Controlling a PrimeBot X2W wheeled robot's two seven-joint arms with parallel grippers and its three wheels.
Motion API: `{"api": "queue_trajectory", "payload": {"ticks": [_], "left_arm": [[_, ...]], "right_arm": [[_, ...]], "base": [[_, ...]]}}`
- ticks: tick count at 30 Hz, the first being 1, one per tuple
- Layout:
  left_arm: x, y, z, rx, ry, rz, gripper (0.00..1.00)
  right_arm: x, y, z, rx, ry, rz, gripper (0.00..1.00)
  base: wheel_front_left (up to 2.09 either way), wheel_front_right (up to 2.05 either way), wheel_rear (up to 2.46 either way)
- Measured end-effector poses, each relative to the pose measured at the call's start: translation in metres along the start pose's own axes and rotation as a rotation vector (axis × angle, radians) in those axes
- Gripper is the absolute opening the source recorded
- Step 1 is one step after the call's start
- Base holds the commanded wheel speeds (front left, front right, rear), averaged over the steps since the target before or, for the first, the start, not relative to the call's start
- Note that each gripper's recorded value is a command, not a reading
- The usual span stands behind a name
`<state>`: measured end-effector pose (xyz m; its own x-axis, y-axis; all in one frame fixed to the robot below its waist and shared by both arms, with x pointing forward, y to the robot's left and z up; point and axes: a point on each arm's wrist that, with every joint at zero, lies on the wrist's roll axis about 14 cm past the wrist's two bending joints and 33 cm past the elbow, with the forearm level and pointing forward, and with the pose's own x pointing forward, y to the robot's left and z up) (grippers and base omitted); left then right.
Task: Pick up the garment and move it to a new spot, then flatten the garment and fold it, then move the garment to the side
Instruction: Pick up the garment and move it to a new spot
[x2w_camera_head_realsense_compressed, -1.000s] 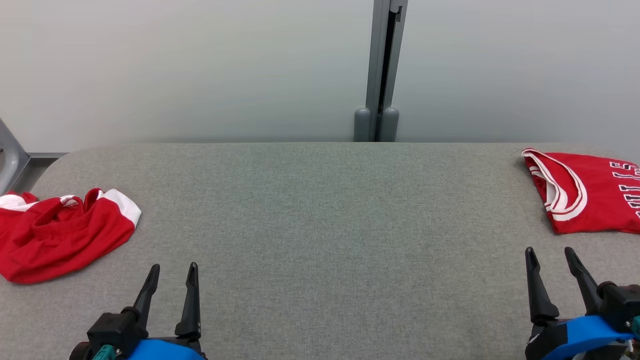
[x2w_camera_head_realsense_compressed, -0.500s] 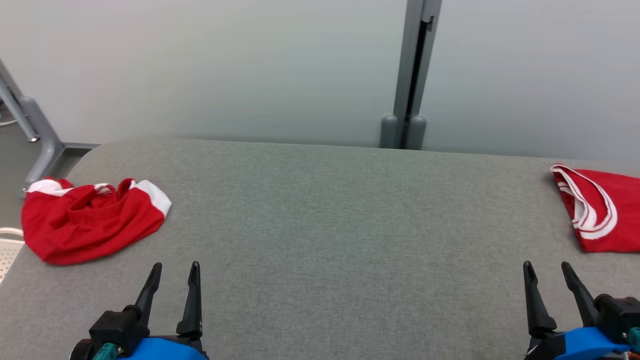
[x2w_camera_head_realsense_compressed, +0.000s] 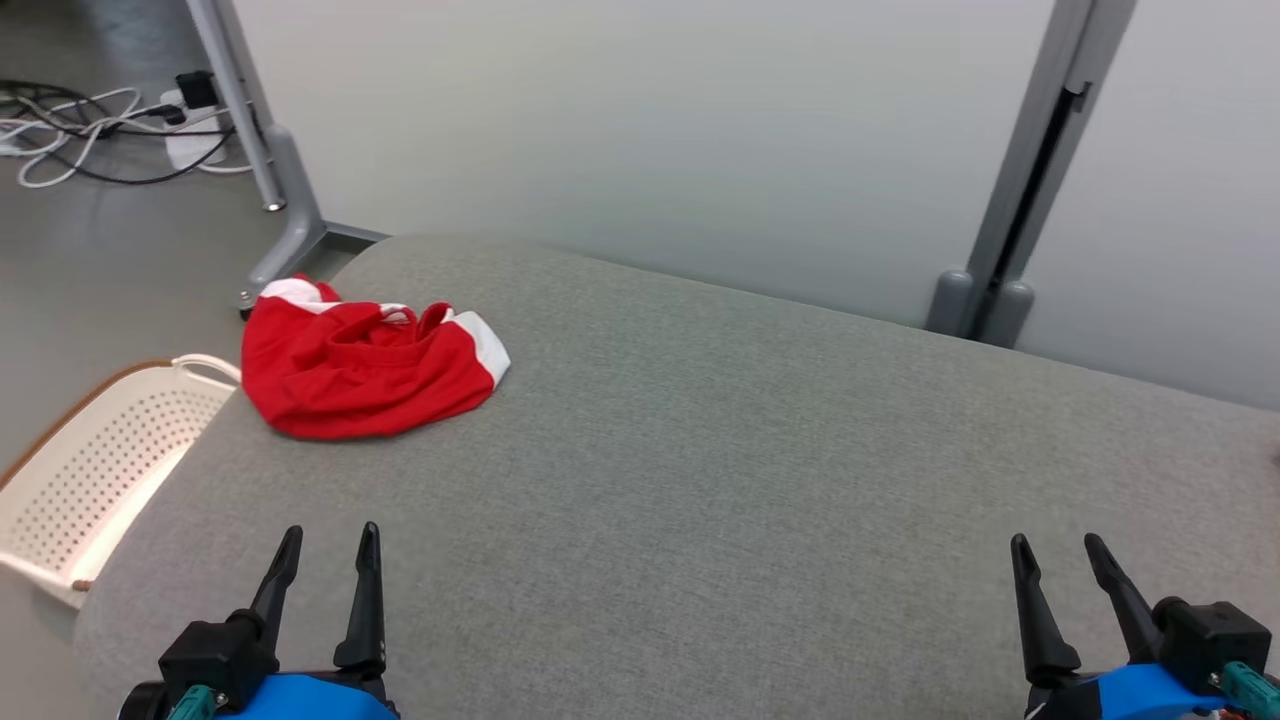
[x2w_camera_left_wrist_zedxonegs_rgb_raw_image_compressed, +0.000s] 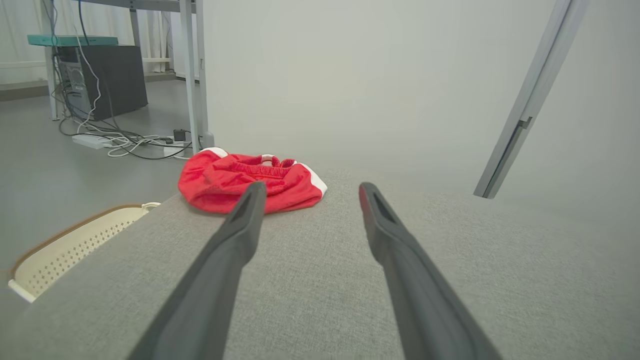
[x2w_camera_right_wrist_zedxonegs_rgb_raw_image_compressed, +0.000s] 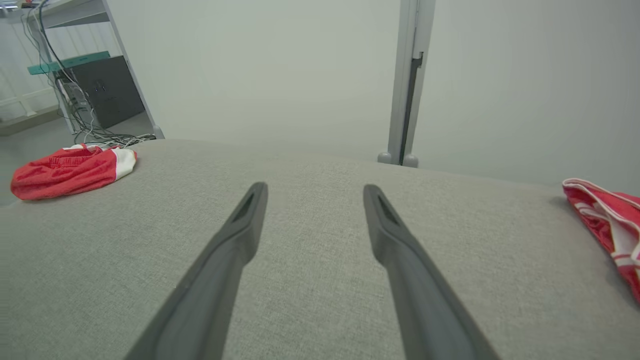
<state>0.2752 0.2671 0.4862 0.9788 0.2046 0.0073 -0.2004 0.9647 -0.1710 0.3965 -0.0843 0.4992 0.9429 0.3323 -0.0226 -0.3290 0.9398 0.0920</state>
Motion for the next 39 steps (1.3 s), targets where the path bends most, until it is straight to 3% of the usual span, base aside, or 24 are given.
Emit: {"api": "queue_trajectory", "payload": {"ticks": [15, 32, 39], "left_arm": [[-0.04, 0.052, 0.007, 0.001, -0.014, 0.176, 1.0], [-0.042, 0.053, 0.009, 0.025, 0.03, 0.198, 1.0], [-0.018, 0.055, 0.055, 0.009, 0.015, 0.176, 1.0]], "right_arm": [[0.025, 0.06, -0.013, 0.01, 0.034, 0.179, 1.0], [0.029, 0.068, -0.018, 0.015, 0.047, 0.203, 1.0], [0.029, 0.064, -0.018, 0.013, 0.042, 0.194, 1.0]], "base": [[0.0, 0.0, 0.0], [0.0, 0.0, 0.0], [0.0, 0.0, 0.0]]}}
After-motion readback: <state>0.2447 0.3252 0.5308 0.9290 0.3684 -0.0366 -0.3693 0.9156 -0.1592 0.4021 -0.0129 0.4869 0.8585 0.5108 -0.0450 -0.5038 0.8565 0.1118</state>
